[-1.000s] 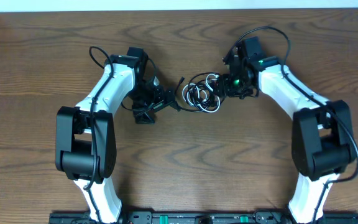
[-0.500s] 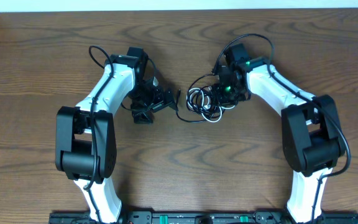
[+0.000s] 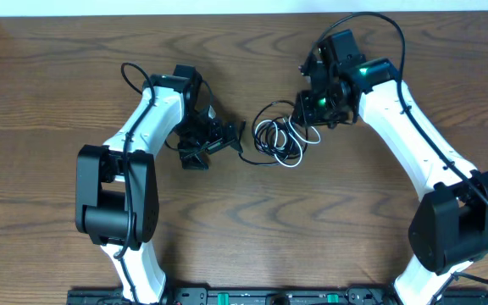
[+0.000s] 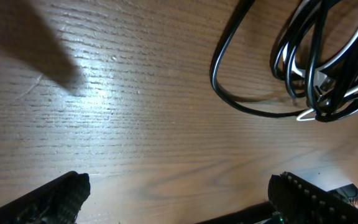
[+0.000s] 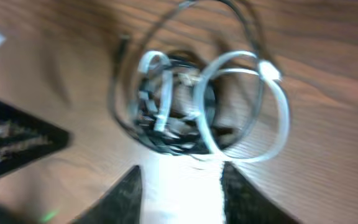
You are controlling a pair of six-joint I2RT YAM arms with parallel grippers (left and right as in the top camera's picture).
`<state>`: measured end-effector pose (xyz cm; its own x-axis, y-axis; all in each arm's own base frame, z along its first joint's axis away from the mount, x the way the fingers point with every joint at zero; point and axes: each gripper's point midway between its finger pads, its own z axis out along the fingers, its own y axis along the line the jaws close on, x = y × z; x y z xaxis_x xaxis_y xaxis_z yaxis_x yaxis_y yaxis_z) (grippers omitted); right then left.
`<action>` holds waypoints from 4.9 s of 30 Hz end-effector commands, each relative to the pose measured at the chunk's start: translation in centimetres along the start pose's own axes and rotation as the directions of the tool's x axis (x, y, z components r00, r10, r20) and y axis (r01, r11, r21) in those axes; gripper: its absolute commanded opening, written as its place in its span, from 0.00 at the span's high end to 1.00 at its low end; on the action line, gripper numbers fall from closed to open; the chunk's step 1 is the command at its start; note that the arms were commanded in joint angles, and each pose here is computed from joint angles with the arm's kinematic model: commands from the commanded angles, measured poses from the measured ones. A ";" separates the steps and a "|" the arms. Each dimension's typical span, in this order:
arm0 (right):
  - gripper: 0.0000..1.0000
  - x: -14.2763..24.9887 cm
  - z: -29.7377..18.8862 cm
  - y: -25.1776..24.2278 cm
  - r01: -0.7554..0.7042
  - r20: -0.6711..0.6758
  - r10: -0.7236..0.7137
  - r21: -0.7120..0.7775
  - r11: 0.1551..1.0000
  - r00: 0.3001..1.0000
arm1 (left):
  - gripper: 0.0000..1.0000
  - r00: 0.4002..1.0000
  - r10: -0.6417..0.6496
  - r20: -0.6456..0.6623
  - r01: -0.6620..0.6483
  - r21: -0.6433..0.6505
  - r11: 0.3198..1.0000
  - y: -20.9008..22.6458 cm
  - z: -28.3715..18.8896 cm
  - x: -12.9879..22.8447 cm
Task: Untangle cables
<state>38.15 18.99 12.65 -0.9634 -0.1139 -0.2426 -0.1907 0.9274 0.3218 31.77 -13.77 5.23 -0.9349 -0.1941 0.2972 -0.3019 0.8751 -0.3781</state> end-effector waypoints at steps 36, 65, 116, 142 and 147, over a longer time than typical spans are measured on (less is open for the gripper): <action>0.99 1.4 4.6 -2.2 0.156 0.093 -0.176 0.188 0.970 0.980 | 0.02 1.000 -0.015 0.004 0.015 -0.044 0.999 0.8 0.2 0.0; 0.99 -6.8 -39.0 11.1 0.283 0.968 0.222 -0.246 0.927 0.115 | 0.02 1.000 -0.023 0.012 0.024 -0.067 0.997 1.2 0.2 -0.1; 0.01 7.7 -7.1 -9.8 -0.217 0.086 0.208 0.114 0.969 0.974 | 0.02 0.999 -0.018 0.026 0.020 -0.061 0.998 1.1 0.2 -0.4; 0.67 6.2 4.5 -13.0 -0.262 0.288 0.251 -0.001 0.965 0.924 | 0.02 1.000 -0.021 0.020 0.023 -0.063 0.998 1.2 0.2 -0.3; 0.86 6.0 4.6 -12.8 -0.254 0.290 0.245 -0.006 0.967 0.925 | 0.02 1.000 -0.021 0.021 0.022 -0.063 0.998 1.1 0.2 -0.3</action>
<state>35.81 7.44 2.97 -0.8775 0.2355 -0.4178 0.0766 0.9288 0.3625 31.85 -12.96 4.73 -0.9334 -0.2195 0.2837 -0.3101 0.8914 -0.3305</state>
